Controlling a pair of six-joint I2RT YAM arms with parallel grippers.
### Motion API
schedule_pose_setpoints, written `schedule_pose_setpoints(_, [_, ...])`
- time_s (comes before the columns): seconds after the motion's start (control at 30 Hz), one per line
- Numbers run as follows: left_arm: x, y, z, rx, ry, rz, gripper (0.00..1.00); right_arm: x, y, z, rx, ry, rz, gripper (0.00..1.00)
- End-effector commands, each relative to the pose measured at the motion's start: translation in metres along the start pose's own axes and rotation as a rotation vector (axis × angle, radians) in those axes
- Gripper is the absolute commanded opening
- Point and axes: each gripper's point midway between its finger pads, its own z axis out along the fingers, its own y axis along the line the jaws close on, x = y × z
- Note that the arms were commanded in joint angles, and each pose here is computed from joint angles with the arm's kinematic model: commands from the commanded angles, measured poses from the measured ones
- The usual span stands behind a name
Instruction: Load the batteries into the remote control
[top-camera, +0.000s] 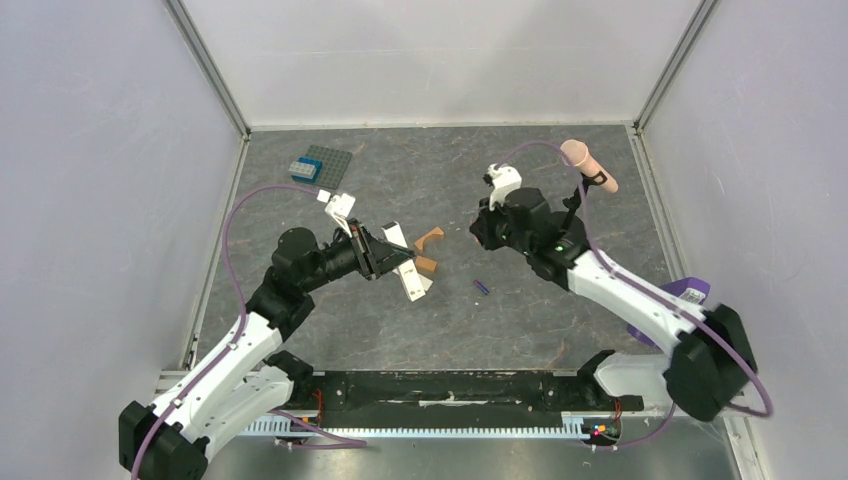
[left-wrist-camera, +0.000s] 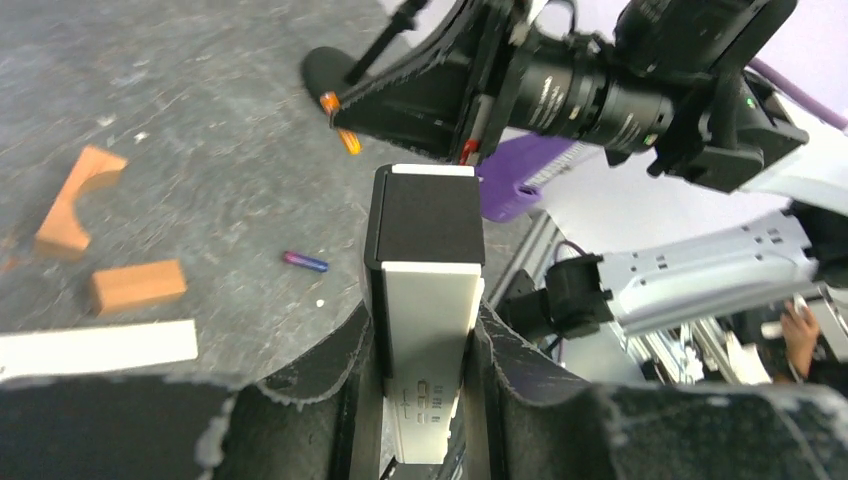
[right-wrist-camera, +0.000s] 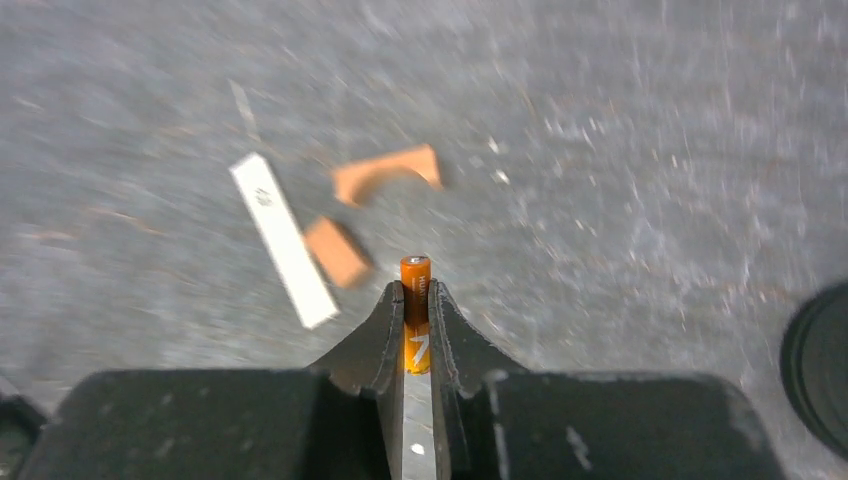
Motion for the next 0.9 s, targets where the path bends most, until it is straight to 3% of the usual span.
schedule_pose_setpoints(0.0, [-0.020,-0.050,-0.007,0.241,-0.044,0.202,0.02,-0.060,0.042,-0.043,-0.207,-0.221,0.046,0.06])
schedule_pose_setpoints(0.17, [-0.032,-0.054,-0.002,0.253,-0.089,0.168,0.02,-0.090,0.075,-0.090,-0.410,-0.350,0.078,0.06])
schedule_pose_setpoints(0.37, [-0.054,-0.055,0.006,0.269,-0.211,0.016,0.02,-0.109,0.123,-0.143,-0.658,-0.470,0.203,0.05])
schedule_pose_setpoints(0.53, [-0.065,-0.052,0.008,0.252,-0.270,-0.086,0.02,-0.111,0.163,-0.160,-0.712,-0.497,0.224,0.04])
schedule_pose_setpoints(0.87, [-0.065,-0.049,0.011,0.213,-0.232,-0.261,0.02,-0.099,0.185,-0.140,-0.650,-0.453,0.114,0.05])
